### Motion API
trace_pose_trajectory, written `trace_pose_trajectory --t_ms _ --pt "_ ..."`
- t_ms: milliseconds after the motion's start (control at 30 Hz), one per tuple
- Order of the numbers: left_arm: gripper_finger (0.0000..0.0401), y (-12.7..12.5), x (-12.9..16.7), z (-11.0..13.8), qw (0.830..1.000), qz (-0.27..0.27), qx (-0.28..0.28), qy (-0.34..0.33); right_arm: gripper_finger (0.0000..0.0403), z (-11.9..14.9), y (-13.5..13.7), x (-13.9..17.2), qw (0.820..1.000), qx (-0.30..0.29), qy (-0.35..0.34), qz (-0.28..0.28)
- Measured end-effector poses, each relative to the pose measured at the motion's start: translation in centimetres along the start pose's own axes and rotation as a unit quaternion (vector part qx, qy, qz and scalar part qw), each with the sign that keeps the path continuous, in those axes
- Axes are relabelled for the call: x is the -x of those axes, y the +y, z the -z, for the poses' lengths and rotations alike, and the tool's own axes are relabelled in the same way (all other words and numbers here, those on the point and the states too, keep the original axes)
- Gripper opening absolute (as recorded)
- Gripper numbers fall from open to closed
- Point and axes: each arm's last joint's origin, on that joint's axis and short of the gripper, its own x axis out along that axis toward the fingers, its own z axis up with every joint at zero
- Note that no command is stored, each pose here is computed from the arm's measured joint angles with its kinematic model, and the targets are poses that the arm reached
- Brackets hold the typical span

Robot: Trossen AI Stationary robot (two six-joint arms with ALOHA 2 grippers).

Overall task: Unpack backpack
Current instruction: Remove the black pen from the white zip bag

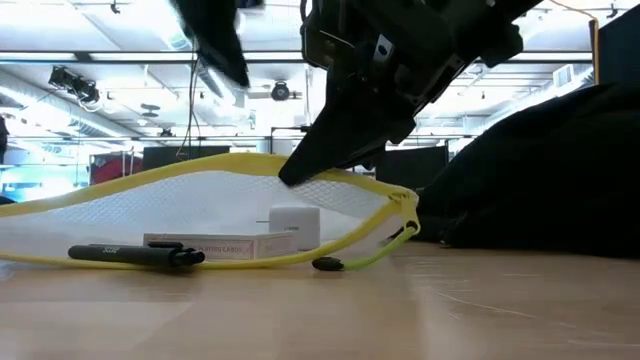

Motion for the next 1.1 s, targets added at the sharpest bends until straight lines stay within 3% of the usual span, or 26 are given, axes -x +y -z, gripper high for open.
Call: trace_pose_trajectory --t_ms 100,200,300,400,533,667,867,1100 --pt "0.0171 -5.0 1.3 1.0 0.994 0.088 -0.016 -0.058 0.0000 -0.1 -0.2 0.0 1.000 0.007 -0.003 0.002" --pt "0.0170 -9.8 1.7 2.2 0.978 0.169 -0.032 -0.121 0.0000 -0.2 -0.4 0.0 1.000 0.007 -0.004 0.007" --pt "0.0170 -13.9 1.1 3.8 0.962 0.214 -0.046 -0.164 0.0000 -0.2 -0.4 0.0 1.000 0.005 -0.006 0.007" --pt "0.0170 -17.1 0.2 5.5 0.953 0.243 -0.081 -0.163 0.0000 -0.2 -0.3 0.0 1.000 0.005 -0.009 0.006" --pt "0.0170 -19.6 -2.3 7.7 0.964 0.198 -0.113 -0.139 0.0001 -0.1 0.0 0.0 1.000 -0.002 -0.007 0.003" --pt "0.0168 -20.5 -6.3 9.8 0.978 0.133 -0.137 -0.082 0.0000 0.2 0.9 0.1 1.000 0.018 -0.006 -0.004" --pt "0.0167 -19.4 -10.7 12.1 0.991 0.049 -0.123 0.026 0.0000 0.3 1.4 0.2 1.000 0.023 -0.004 -0.011" --pt "0.0167 -18.3 -11.7 11.9 0.991 0.025 -0.119 0.051 0.0001 0.3 1.6 0.2 1.000 0.024 -0.005 -0.013"
